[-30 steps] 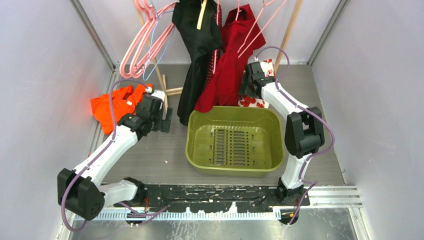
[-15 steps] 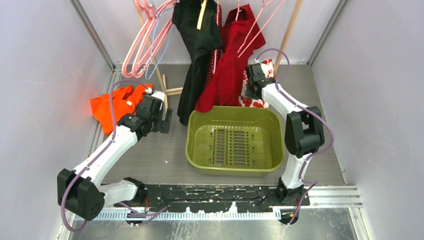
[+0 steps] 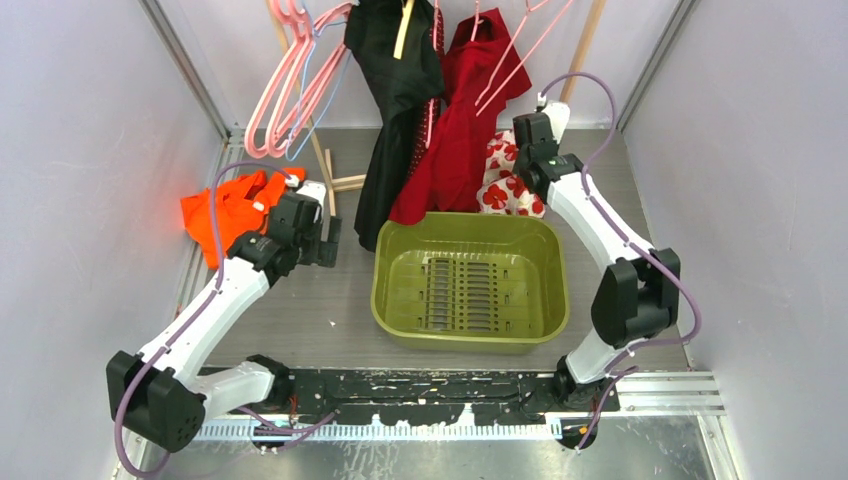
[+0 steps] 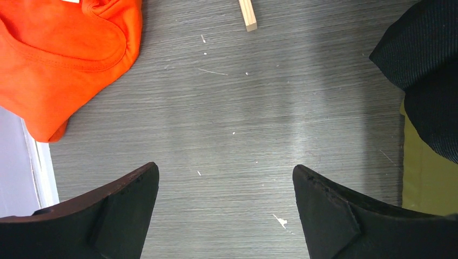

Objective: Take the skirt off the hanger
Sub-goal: Pick up the skirt from the center of the board.

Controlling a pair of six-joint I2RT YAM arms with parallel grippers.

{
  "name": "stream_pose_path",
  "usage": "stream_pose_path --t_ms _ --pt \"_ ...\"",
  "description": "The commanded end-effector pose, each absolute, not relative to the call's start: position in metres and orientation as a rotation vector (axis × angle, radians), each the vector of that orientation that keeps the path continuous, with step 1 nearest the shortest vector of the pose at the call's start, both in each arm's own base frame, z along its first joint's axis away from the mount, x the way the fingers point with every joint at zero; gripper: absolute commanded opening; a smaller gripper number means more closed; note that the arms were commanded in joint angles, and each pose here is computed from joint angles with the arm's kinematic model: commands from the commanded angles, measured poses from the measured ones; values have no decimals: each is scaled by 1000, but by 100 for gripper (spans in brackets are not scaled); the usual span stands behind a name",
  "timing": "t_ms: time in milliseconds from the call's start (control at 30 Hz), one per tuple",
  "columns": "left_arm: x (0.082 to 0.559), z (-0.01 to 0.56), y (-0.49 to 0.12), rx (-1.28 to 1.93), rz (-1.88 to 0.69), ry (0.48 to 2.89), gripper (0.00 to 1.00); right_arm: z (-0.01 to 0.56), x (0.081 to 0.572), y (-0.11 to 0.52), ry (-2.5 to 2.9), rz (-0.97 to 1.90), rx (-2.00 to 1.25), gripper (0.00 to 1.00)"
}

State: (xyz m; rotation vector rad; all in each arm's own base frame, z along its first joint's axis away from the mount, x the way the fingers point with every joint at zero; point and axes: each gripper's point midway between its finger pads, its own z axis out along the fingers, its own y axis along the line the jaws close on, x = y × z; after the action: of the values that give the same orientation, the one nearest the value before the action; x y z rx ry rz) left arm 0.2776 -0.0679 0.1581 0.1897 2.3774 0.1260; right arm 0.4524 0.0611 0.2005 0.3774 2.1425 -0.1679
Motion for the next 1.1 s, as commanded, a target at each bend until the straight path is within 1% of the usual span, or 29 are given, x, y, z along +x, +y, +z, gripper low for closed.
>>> stream_pose_path --t_ms 0,167,333,433,633,733,867,1000,1067 --pt "280 174 -71 166 92 2322 93 264 457 53 1969 -150 392 1" --pt "280 175 -72 151 78 2319 93 269 451 53 1971 -128 406 1" --pt "276 176 -70 142 79 2311 93 307 448 45 1881 -146 393 1" --pt "276 176 -68 140 86 2312 93 347 446 37 1798 -173 379 1" --pt "276 178 -69 136 75 2299 93 444 432 31 1614 -146 326 1" --pt "277 180 -70 135 73 2293 93 483 419 33 1549 -105 296 1" --pt "277 181 -71 138 66 2292 93 521 395 39 1489 -18 252 1" --pt "276 182 -71 142 63 2292 93 531 365 56 1500 148 214 1" --pt "277 183 -71 141 61 2288 93 531 342 68 1518 245 171 1"
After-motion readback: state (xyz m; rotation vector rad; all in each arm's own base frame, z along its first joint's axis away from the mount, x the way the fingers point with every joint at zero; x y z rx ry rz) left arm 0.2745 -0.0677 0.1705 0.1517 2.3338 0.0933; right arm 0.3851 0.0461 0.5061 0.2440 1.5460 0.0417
